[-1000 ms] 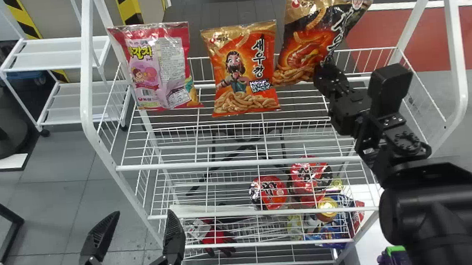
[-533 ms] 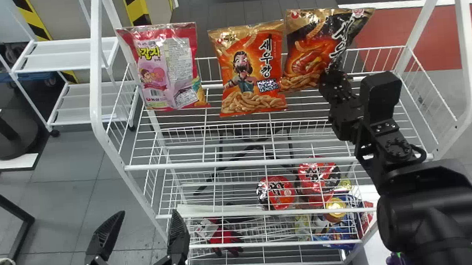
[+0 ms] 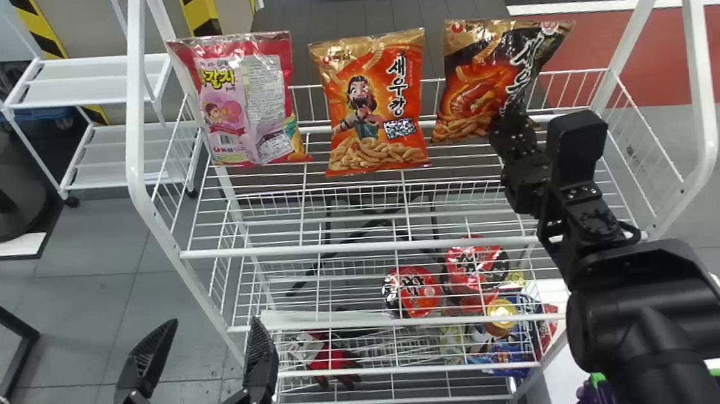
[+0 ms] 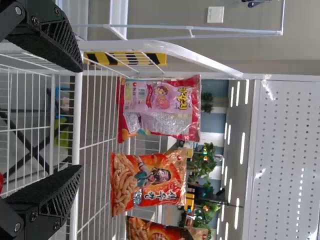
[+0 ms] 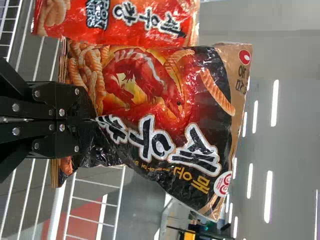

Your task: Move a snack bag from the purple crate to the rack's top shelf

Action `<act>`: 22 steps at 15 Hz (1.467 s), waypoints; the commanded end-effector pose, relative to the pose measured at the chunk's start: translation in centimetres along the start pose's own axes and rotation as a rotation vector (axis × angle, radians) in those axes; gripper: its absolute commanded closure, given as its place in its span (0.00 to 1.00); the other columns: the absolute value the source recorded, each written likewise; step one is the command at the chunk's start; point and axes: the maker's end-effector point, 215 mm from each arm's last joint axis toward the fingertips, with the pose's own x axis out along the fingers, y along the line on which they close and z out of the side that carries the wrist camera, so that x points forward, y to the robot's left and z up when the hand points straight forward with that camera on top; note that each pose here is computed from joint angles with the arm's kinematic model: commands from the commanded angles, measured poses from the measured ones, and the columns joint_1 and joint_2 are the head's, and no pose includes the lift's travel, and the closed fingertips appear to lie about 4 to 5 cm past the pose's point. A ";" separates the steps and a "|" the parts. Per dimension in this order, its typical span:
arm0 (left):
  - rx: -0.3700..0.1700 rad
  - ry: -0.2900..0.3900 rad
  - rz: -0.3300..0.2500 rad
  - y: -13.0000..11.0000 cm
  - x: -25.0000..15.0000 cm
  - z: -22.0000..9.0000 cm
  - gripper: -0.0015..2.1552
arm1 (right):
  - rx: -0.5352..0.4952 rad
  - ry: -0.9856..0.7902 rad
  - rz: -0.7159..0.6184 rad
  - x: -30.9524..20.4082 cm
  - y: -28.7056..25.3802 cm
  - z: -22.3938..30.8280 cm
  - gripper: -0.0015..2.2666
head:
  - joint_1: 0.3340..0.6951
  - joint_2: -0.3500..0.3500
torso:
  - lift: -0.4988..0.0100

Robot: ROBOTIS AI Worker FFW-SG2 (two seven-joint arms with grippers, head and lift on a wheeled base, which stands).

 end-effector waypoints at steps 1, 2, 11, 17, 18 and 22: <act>0.000 0.003 -0.002 -0.1 -0.1 -0.1 0.07 | 0.009 0.024 0.000 0.5 -0.1 -0.9 0.67 | 1.00 0.47 | 0.98; 0.000 0.003 -0.002 -0.2 -0.1 -0.1 0.07 | 0.008 0.029 -0.001 0.7 -0.1 -1.0 0.67 | 1.00 0.47 | 0.98; 0.003 -0.012 0.001 -0.2 -0.2 0.1 0.07 | 0.006 0.117 -0.007 2.2 -0.9 -3.2 0.67 | 1.00 0.46 | 0.98; 0.003 -0.013 0.002 -0.1 0.2 0.0 0.07 | 0.009 0.128 0.005 2.5 -0.3 -3.5 0.63 | 1.00 0.46 | 0.98; 0.004 -0.013 0.005 0.0 0.3 0.0 0.07 | 0.007 0.129 0.005 2.6 -0.2 -3.5 0.59 | 1.00 0.46 | 0.98; 0.003 -0.006 0.008 0.3 0.6 -0.5 0.07 | 0.001 0.116 0.013 2.8 0.4 -3.2 0.28 | 1.00 0.47 | 0.98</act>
